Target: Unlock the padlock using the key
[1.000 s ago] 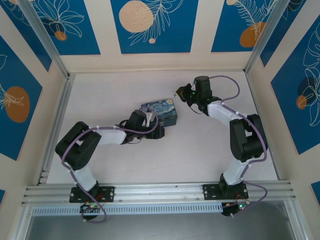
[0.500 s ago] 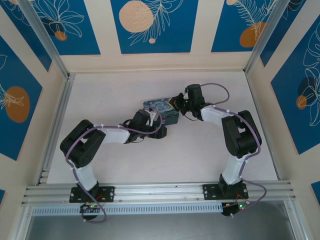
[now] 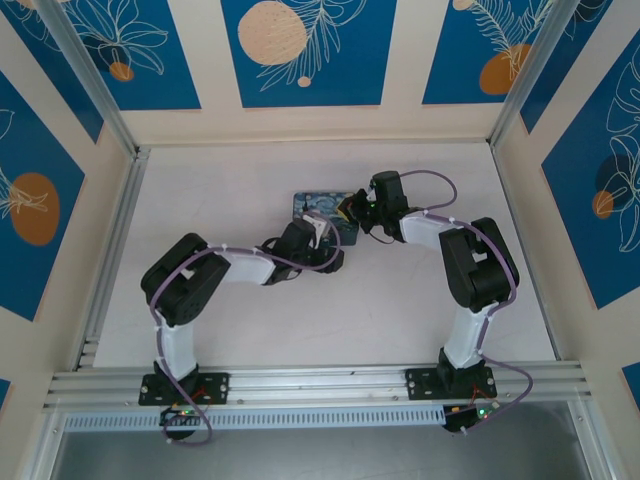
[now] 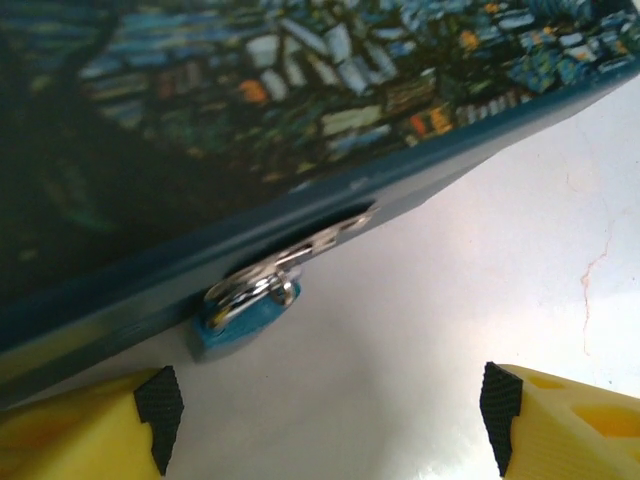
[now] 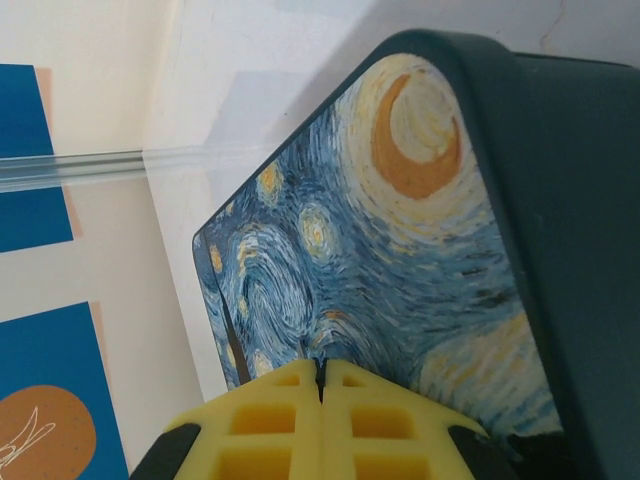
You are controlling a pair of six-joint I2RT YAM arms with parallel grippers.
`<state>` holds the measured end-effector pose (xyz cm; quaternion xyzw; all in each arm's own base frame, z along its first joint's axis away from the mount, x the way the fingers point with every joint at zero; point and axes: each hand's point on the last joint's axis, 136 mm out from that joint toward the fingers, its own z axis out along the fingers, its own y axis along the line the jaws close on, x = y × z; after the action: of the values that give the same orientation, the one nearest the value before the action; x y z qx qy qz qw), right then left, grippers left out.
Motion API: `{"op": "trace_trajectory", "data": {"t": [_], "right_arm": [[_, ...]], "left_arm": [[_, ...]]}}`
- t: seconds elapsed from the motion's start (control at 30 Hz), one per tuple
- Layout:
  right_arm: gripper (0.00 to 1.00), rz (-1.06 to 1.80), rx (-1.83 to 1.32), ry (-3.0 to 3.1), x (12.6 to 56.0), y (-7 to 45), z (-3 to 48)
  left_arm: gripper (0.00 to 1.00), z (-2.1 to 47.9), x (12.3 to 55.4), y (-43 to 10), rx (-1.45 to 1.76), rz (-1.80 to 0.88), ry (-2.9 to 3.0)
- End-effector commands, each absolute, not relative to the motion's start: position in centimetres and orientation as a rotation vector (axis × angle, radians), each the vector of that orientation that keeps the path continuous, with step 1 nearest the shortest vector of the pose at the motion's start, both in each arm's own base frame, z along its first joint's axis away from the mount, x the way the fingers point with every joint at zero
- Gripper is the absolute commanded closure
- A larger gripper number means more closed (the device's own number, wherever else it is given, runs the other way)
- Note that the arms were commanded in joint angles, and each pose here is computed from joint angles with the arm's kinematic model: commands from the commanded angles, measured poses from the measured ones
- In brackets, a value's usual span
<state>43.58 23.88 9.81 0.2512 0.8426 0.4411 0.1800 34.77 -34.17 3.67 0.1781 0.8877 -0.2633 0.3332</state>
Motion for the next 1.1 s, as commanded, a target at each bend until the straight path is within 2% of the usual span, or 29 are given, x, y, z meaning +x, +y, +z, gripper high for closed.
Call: {"op": "trace_trajectory", "data": {"t": [0.0,0.23,0.43,0.6,1.07], "right_arm": [[1.0,1.231,0.75,2.43,43.1,23.8,8.0],[1.0,1.214,0.761,2.446,43.0,23.7,7.5],[1.0,1.2,0.765,2.461,43.0,23.6,6.9],[1.0,1.2,0.77,2.462,43.1,23.7,6.8],[1.0,1.209,0.773,2.457,43.1,23.7,6.9]], "left_arm": [[0.2,1.9,35.2,-34.8,0.495,-0.651,2.33],[0.21,1.3,35.7,-36.4,0.47,-0.739,2.323],[0.23,5.4,36.0,-39.0,0.345,-1.027,2.22],[0.23,7.9,37.0,-39.0,0.186,-1.182,2.144],[0.24,8.8,37.9,-37.8,-0.066,-1.368,2.055]]}}
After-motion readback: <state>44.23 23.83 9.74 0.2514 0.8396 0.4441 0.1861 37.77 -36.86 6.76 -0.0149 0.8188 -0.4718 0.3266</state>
